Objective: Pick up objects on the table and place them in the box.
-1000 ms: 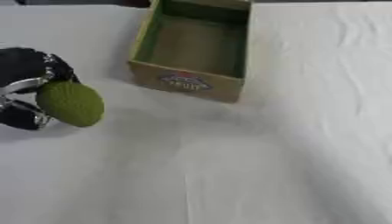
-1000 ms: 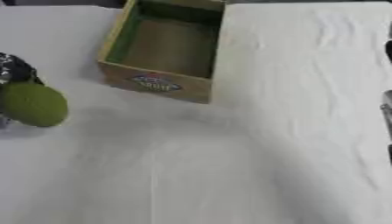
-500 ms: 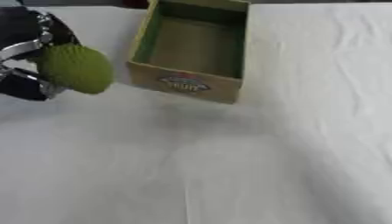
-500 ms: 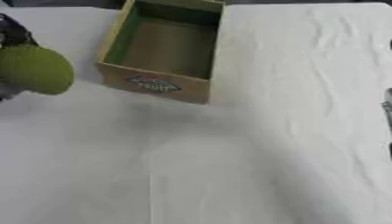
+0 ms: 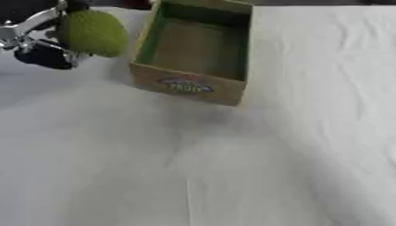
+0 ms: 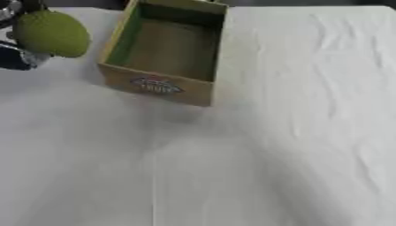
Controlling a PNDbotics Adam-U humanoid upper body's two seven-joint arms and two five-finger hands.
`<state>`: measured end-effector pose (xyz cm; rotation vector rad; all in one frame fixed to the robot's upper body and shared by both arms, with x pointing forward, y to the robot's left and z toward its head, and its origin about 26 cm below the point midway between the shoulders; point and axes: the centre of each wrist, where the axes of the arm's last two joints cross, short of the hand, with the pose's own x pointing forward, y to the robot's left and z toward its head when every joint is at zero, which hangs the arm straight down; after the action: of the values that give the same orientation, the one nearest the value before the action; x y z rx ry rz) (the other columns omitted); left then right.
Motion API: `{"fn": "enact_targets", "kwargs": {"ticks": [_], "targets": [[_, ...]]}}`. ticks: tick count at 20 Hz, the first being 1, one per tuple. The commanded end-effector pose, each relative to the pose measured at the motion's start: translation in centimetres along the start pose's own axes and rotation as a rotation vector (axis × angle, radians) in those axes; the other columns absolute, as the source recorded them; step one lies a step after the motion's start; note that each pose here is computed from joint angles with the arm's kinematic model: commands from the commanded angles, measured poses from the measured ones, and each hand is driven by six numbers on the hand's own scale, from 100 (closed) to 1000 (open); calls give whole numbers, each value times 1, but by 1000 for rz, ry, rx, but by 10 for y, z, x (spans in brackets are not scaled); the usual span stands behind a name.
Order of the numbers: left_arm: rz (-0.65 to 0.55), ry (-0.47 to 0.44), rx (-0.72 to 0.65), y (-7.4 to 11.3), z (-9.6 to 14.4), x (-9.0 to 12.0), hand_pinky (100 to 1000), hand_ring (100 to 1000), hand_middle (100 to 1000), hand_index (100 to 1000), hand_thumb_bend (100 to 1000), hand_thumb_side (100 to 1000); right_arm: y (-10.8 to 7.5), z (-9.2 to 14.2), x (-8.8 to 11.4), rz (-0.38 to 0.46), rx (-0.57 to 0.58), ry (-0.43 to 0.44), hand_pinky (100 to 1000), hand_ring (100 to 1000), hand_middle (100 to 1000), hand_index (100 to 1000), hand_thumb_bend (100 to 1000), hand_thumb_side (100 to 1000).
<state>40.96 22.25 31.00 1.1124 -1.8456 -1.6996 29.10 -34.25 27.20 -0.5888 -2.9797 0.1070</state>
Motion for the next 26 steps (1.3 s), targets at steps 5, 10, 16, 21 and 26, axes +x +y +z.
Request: {"fn": "enact_targets", "kwargs": {"ticks": [5, 10, 16, 21, 26], "targets": [[-14, 149, 181, 37, -11, -21, 479, 508, 408, 604, 100, 165, 24, -28, 8, -121, 35, -107, 781, 701, 515, 749, 100, 347], [-28, 229, 250, 40, -16, -28, 464, 497, 397, 594, 100, 154, 42, -31, 10, -196, 80, -101, 788, 709, 513, 751, 100, 391], [-83, 267, 328, 40, -25, -28, 455, 489, 386, 587, 100, 146, 47, -32, 11, -248, 63, -83, 792, 713, 512, 752, 100, 427], [-82, 265, 380, 34, -31, -32, 449, 484, 379, 587, 100, 165, 62, -35, 14, -326, 85, -87, 797, 721, 510, 754, 100, 467], [-82, 225, 427, 29, -37, -36, 447, 483, 378, 586, 100, 149, 71, -39, 17, -377, 107, -93, 803, 728, 509, 757, 100, 470]]}}
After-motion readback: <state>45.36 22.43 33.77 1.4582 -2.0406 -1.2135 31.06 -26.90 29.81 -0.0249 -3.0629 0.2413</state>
